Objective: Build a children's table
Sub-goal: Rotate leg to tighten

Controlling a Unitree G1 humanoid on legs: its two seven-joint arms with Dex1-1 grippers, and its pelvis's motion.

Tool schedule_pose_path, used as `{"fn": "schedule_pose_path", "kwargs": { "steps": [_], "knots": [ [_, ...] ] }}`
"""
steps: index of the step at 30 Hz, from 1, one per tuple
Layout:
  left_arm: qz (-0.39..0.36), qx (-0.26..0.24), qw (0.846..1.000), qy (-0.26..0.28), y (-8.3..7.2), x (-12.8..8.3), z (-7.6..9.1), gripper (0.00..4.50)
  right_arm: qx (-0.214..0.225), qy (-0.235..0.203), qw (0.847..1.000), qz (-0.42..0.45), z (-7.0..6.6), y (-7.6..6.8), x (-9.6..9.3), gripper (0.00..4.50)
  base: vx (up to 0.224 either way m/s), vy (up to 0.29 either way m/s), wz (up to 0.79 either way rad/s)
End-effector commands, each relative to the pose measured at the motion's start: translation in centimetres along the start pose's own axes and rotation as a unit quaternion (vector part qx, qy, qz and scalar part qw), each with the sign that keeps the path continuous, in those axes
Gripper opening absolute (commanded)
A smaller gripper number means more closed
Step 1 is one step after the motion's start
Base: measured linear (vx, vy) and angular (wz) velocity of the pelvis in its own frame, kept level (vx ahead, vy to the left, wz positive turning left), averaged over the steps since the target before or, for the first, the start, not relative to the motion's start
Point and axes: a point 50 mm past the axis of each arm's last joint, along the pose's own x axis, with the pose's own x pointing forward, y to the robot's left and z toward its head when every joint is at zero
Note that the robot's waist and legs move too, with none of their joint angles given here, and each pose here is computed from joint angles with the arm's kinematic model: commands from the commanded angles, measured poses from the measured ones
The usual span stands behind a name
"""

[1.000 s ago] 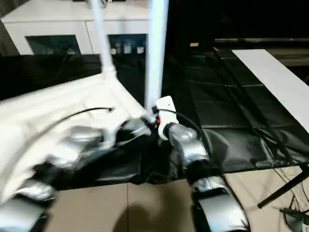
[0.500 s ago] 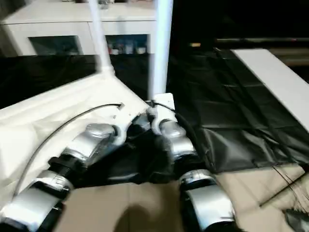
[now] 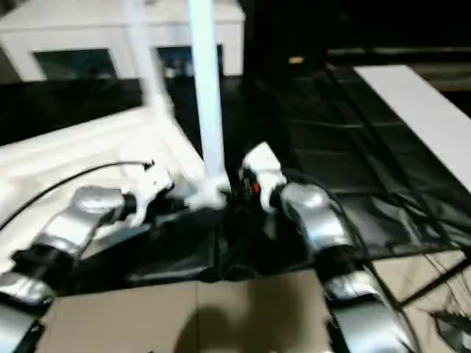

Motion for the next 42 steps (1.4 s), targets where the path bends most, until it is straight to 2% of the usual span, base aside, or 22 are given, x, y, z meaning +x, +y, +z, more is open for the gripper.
{"fn": "schedule_pose_path", "kwargs": {
  "steps": [1,3,11,12,15,16,19,22,28,29,32,34,38,39,40,42],
  "knots": [
    [-0.041,0.037,0.998,-0.014,-0.8,0.5,1.3,0.0,-0.012,-0.006,0.999,0.035,0.5,0.4,-0.3,3.94,0.0,0.0,0.0],
    [-0.08,0.047,0.995,-0.029,-1.3,0.1,1.8,0.0,-0.023,0.004,0.996,0.083,0.4,0.9,-1.1,3.94,0.0,0.0,0.0],
    [-0.08,0.053,0.995,-0.019,-1.2,0.1,1.8,0.0,-0.035,0.028,0.995,0.09,0.1,0.7,-0.6,3.94,0.0,0.0,0.0],
    [-0.079,0.054,0.995,-0.018,-1.2,0.1,1.8,0.0,-0.035,0.029,0.995,0.088,0.1,0.7,-0.6,3.61,0.0,0.0,0.0],
    [-0.077,0.055,0.995,-0.014,-1.2,0.1,1.7,0.0,-0.02,0.024,0.996,0.079,0.4,0.4,-0.2,3.56,0.0,0.0,0.0],
    [-0.078,0.055,0.995,-0.013,-1.2,0.1,1.7,0.0,-0.019,0.023,0.996,0.081,0.5,0.4,-0.2,3.27,0.0,0.0,0.0],
    [-0.075,0.052,0.996,-0.01,-1.1,0.0,1.5,0.0,-0.017,0.025,0.996,0.079,0.5,0.3,0.0,3.16,0.0,0.0,0.0],
    [-0.072,0.052,0.996,-0.01,-1.0,0.0,1.5,0.0,-0.01,0.021,0.997,0.078,0.5,0.3,0.0,2.8,0.0,0.0,0.0],
    [-0.079,0.042,0.996,-0.003,-1.3,0.1,1.1,0.0,0.001,0.021,0.995,0.099,-0.1,1.0,0.3,2.68,0.0,0.0,0.0],
    [-0.069,0.03,0.997,0.008,-1.4,0.4,0.8,0.0,0.015,0.024,0.995,0.094,-0.7,1.2,0.4,2.68,0.0,0.0,0.0],
    [-0.05,0.015,0.998,0.017,-1.3,0.8,0.7,0.0,0.031,0.022,0.997,0.068,-1.0,1.2,0.8,2.67,0.0,0.0,0.0],
    [0.017,-0.017,1.0,0.013,-0.4,1.8,1.1,0.0,0.067,0.01,0.998,-0.013,-1.1,0.8,1.8,2.67,0.0,0.0,0.0],
    [0.114,-0.091,0.989,-0.014,0.8,3.6,2.9,0.0,0.137,0.009,0.983,-0.125,-1.3,1.0,4.0,2.67,0.0,0.0,0.0],
    [0.117,-0.092,0.989,-0.013,0.8,3.7,2.9,0.0,0.141,0.009,0.982,-0.129,-1.3,1.0,4.1,2.67,0.0,0.0,0.0],
    [0.145,-0.098,0.985,-0.001,1.1,4.3,3.2,0.0,0.168,0.014,0.97,-0.174,-1.3,1.3,4.9,2.67,0.0,0.0,0.0],
    [0.157,-0.102,0.982,0.006,1.2,4.6,3.2,0.0,0.177,0.018,0.965,-0.191,-1.3,1.5,5.3,2.67,0.0,0.0,0.0]
  ]
}}
